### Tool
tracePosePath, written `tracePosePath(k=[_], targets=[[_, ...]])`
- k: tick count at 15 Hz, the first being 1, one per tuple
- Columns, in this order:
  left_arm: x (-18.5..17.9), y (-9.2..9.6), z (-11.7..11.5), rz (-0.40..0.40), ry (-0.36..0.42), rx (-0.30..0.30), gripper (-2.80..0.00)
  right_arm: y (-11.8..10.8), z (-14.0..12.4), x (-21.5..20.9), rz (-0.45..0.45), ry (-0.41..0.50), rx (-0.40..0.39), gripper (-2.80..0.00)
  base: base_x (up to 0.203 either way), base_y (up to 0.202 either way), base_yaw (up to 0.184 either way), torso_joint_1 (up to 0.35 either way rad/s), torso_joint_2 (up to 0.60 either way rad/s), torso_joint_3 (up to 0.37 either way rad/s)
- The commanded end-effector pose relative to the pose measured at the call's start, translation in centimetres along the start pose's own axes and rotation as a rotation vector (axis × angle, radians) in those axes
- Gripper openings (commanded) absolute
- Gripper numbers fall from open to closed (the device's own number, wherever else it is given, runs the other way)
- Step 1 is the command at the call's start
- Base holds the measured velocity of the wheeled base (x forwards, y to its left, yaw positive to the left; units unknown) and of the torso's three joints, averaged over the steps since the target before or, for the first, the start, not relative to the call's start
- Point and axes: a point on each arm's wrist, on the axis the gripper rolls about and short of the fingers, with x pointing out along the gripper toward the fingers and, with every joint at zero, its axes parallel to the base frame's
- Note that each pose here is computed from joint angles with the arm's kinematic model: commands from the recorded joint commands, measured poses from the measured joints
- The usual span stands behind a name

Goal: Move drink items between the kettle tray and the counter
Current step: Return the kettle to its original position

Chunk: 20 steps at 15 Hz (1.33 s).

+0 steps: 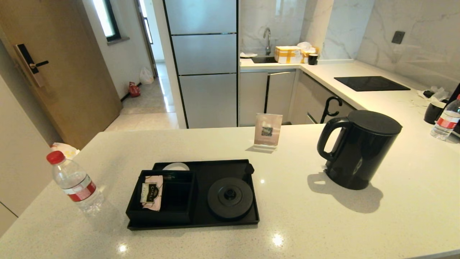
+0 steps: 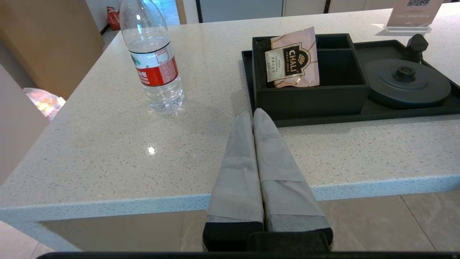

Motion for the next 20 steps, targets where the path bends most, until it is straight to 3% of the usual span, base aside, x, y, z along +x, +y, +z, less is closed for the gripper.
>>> tracePosePath(k=[1,2,4,7,8,11,14,17,18,20], targets=[[0.0,0.0,0.0,0.000,-0.001,0.002,-2.80,-0.8,-4.2,-2.3,-0.003,-0.092,-0.009,0.00,0.000,0.000,0.000,0.000,0.00,0.000],[0.0,0.0,0.0,0.000,-0.001,0.002,-2.80,-0.8,-5.4,-2.2,-0.003,-0.075,-0.035,0.00,0.000,0.000,0.000,0.000,0.00,0.000],[0.0,0.0,0.0,0.000,0.000,0.000,-2.80,-0.4,-6.6,-0.7,0.029,-0.008,0.014,0.00,0.000,0.000,0.000,0.000,0.00,0.000],[0.0,0.0,0.0,0.000,-0.001,0.000,-2.80,0.3,-7.7,0.9,0.182,0.056,0.018,0.00,0.000,0.000,0.000,0.000,0.00,0.000],[0.0,0.0,0.0,0.000,0.000,0.002,-2.80,0.5,-7.8,1.2,0.229,0.054,0.016,-2.80,0.000,0.000,0.000,0.000,0.00,0.000],[0.0,0.0,0.0,0.000,-0.001,0.002,-2.80,0.9,-8.3,2.6,0.290,0.035,-0.002,-2.80,0.000,0.000,0.000,0.000,0.00,0.000],[0.0,0.0,0.0,0.000,0.000,0.000,-2.80,1.7,-9.4,5.8,0.359,-0.103,-0.097,-2.80,0.000,0.000,0.000,0.000,0.00,0.000],[0.0,0.0,0.0,0.000,-0.001,0.000,-2.80,2.2,-10.9,8.4,0.363,-0.277,-0.210,-2.80,0.000,0.000,0.000,0.000,0.00,0.000],[0.0,0.0,0.0,0.000,-0.001,0.001,-2.80,2.3,-11.1,8.7,0.360,-0.318,-0.227,-2.80,0.000,0.000,0.000,0.000,0.00,0.000],[0.0,0.0,0.0,0.000,0.000,0.000,-2.80,2.3,-11.1,8.7,0.361,-0.319,-0.202,-2.80,0.000,0.000,0.000,0.000,0.00,0.000]])
